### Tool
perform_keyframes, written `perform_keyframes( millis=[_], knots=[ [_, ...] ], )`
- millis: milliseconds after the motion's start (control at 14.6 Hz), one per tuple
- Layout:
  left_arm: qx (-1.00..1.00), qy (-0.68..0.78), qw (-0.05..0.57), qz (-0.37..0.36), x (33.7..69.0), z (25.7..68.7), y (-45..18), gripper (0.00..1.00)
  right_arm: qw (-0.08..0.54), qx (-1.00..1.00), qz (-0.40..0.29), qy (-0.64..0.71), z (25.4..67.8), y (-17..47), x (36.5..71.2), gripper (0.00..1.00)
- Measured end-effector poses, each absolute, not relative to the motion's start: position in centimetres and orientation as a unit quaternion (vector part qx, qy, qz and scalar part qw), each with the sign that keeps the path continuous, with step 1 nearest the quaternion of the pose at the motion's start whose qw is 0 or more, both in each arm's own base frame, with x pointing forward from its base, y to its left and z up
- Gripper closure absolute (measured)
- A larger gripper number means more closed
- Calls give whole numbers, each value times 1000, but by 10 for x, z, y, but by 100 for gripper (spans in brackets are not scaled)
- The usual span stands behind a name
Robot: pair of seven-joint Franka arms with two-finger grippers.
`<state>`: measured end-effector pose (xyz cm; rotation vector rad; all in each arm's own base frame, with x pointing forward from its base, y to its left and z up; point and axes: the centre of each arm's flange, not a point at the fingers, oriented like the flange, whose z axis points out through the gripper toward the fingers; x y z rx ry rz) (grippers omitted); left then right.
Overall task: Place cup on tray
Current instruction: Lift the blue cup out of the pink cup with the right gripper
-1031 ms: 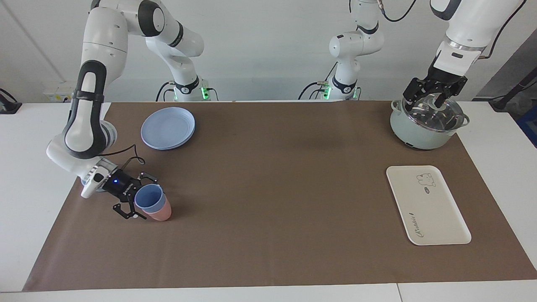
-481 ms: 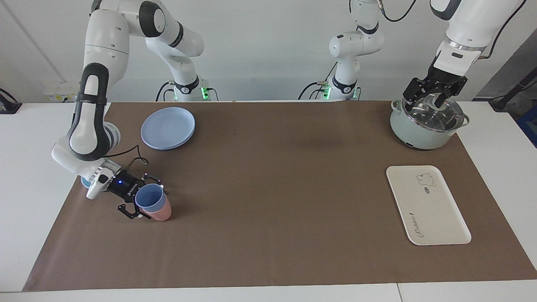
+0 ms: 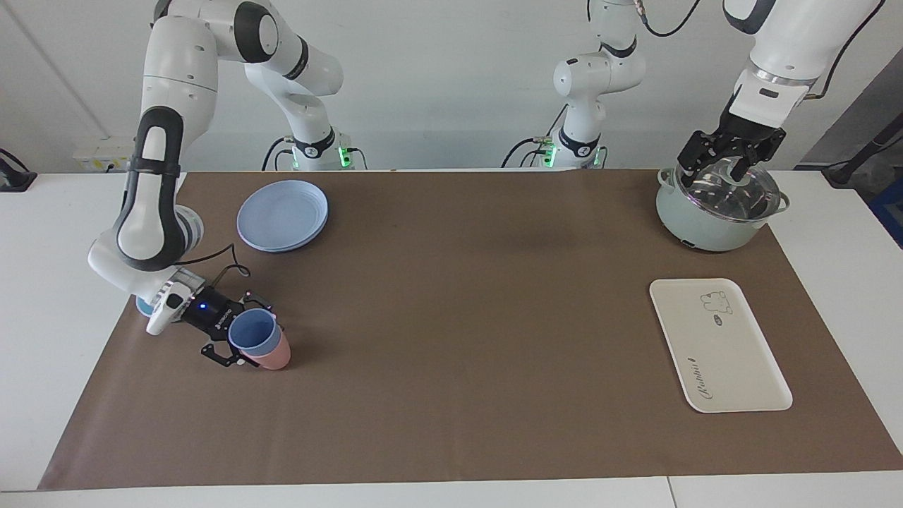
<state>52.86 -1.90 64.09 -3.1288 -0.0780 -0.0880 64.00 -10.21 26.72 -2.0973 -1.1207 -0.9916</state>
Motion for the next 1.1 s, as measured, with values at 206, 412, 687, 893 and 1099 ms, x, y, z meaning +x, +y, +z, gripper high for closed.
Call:
perform_keyframes(
  millis=[206, 412, 687, 893, 1099],
  knots=[
    [-999, -25, 5, -28, 529, 641, -19, 0, 276, -781, -372, -418, 270, -102, 642, 18],
    [-999, -25, 5, -28, 529, 641, -19, 0, 264, -794, -376, -398, 293, -99, 648, 18],
    [-999, -25, 5, -28, 529, 641, -19, 0, 248, -833, -356, -343, 363, -63, 656, 18],
    [-999, -25, 5, -28, 529, 641, -19, 0, 219, -866, -326, -308, 412, -24, 657, 18],
    [-999, -25, 5, -28, 528, 641, -19, 0, 203, -890, -303, -272, 432, 14, 658, 18]
  ],
)
